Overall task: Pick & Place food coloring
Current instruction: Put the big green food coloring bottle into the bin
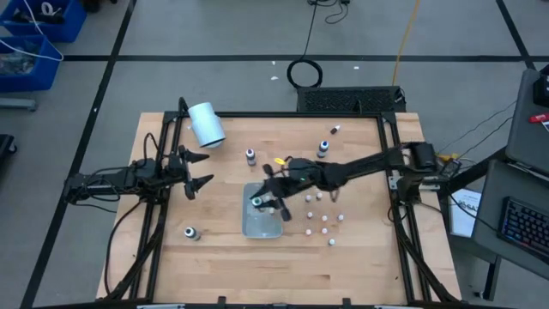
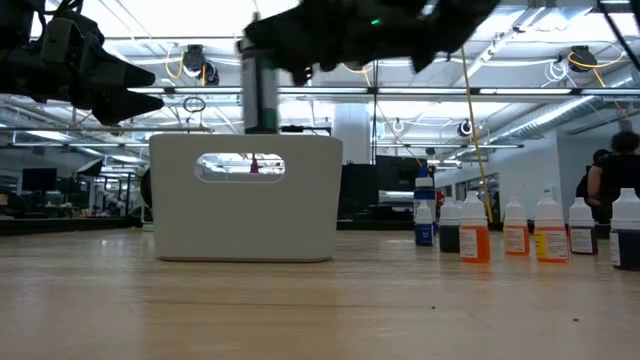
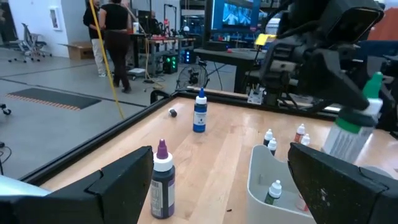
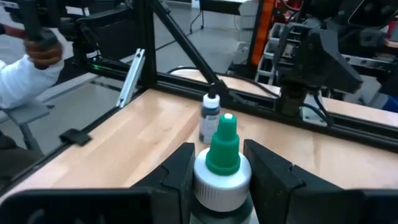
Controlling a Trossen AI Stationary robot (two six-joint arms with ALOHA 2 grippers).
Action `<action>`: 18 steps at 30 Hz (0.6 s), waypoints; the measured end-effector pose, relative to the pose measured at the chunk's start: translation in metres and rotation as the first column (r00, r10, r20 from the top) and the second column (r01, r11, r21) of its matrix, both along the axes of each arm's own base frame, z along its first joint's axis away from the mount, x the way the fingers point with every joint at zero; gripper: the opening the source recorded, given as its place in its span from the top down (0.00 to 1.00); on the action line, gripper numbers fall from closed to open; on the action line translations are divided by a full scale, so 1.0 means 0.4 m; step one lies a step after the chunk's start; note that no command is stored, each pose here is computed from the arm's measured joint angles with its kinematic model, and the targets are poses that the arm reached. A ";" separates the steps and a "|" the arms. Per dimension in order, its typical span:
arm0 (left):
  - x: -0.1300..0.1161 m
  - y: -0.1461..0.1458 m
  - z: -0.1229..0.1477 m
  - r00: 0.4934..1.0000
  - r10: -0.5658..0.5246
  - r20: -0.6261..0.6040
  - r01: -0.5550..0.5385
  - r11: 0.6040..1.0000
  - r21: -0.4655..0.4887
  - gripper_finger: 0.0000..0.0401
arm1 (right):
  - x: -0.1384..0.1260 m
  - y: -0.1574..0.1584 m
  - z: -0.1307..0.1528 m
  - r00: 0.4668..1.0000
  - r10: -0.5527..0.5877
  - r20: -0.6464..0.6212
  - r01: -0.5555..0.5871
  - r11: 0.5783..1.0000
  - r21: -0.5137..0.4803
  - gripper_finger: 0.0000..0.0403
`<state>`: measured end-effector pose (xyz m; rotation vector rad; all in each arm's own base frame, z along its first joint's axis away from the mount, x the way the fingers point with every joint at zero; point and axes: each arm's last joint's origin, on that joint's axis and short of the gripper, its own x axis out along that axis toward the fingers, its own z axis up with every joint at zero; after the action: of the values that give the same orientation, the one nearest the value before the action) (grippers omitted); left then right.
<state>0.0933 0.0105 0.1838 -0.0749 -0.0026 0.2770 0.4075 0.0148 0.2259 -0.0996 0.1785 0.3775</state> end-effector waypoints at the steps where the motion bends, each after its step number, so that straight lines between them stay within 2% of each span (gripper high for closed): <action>1: 0.000 0.000 0.000 1.000 0.000 0.001 0.000 1.000 0.000 0.09 | 0.017 -0.010 -0.003 1.000 0.005 0.001 -0.005 1.000 0.000 0.73; 9: 0.000 0.000 -0.002 1.000 -0.002 -0.009 0.002 1.000 0.002 0.09 | 0.118 -0.070 -0.069 0.999 -0.039 -0.020 0.038 0.999 -0.028 0.73; 18: 0.000 -0.001 -0.013 0.999 -0.008 -0.050 0.007 1.000 -0.012 0.09 | 0.120 -0.096 -0.101 0.995 -0.090 -0.048 0.089 0.995 -0.042 0.73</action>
<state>0.0932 0.0103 0.1787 -0.0797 0.0491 0.2713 0.4554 -0.0237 0.1854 -0.1209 0.2389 0.2872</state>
